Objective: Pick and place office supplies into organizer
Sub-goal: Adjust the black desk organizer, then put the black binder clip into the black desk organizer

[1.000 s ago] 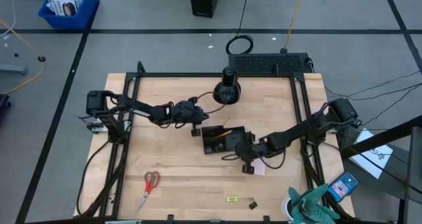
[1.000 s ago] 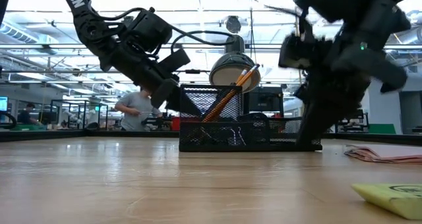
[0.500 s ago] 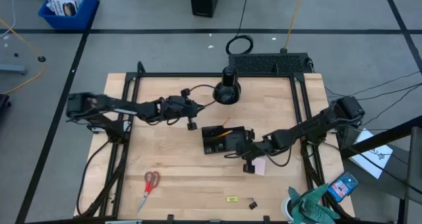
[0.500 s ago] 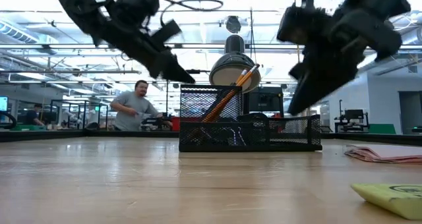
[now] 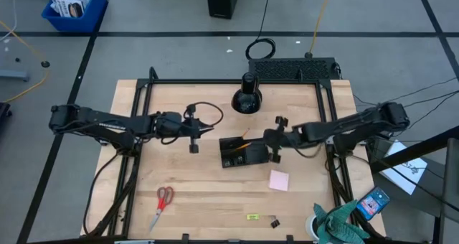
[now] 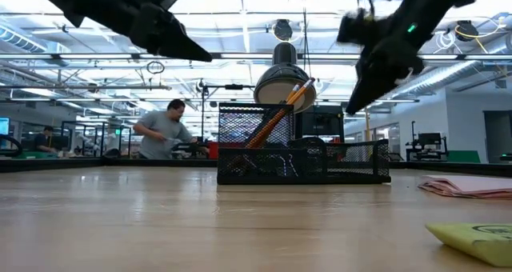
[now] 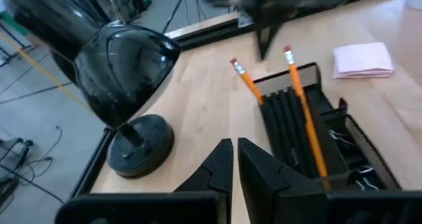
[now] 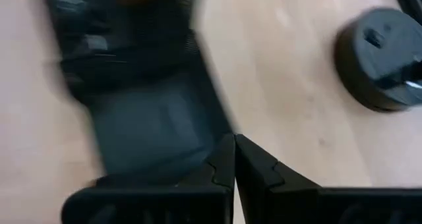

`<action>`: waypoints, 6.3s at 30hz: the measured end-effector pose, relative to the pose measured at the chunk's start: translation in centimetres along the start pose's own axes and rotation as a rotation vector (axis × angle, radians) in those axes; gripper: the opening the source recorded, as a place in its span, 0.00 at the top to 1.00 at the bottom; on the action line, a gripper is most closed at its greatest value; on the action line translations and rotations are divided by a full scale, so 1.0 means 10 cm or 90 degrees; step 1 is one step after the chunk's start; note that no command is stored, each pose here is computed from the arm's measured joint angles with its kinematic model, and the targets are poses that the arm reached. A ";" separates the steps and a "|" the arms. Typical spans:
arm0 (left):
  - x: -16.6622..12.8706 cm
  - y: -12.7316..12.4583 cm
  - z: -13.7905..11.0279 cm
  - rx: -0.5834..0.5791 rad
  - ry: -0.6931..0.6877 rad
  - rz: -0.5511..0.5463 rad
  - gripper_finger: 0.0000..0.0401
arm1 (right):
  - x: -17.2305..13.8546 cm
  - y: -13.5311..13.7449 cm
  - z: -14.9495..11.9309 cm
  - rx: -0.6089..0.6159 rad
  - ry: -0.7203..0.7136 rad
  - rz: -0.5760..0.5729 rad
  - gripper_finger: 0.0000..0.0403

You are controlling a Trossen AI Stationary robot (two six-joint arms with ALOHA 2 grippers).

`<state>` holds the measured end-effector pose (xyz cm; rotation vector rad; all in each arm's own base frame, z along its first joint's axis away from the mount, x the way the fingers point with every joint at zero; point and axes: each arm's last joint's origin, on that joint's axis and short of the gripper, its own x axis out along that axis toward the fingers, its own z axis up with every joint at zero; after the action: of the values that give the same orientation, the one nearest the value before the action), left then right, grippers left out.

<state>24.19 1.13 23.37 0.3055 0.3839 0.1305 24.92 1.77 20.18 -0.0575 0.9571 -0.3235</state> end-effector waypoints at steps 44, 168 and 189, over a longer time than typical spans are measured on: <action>-0.01 -0.03 -0.01 0.004 0.011 -0.010 0.92 | 0.47 -0.26 -0.03 0.026 0.097 0.073 1.00; -0.01 -0.06 -0.05 -0.003 0.035 -0.021 0.92 | -0.41 1.76 -0.08 -0.158 -0.047 0.475 1.00; -0.02 -0.06 -0.05 -0.006 0.036 -0.021 0.92 | 0.17 1.41 0.30 -0.226 -0.241 0.029 1.00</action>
<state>23.89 0.68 22.80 0.2866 0.4436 0.1089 31.74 14.33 17.90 -0.4066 0.6289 -0.0912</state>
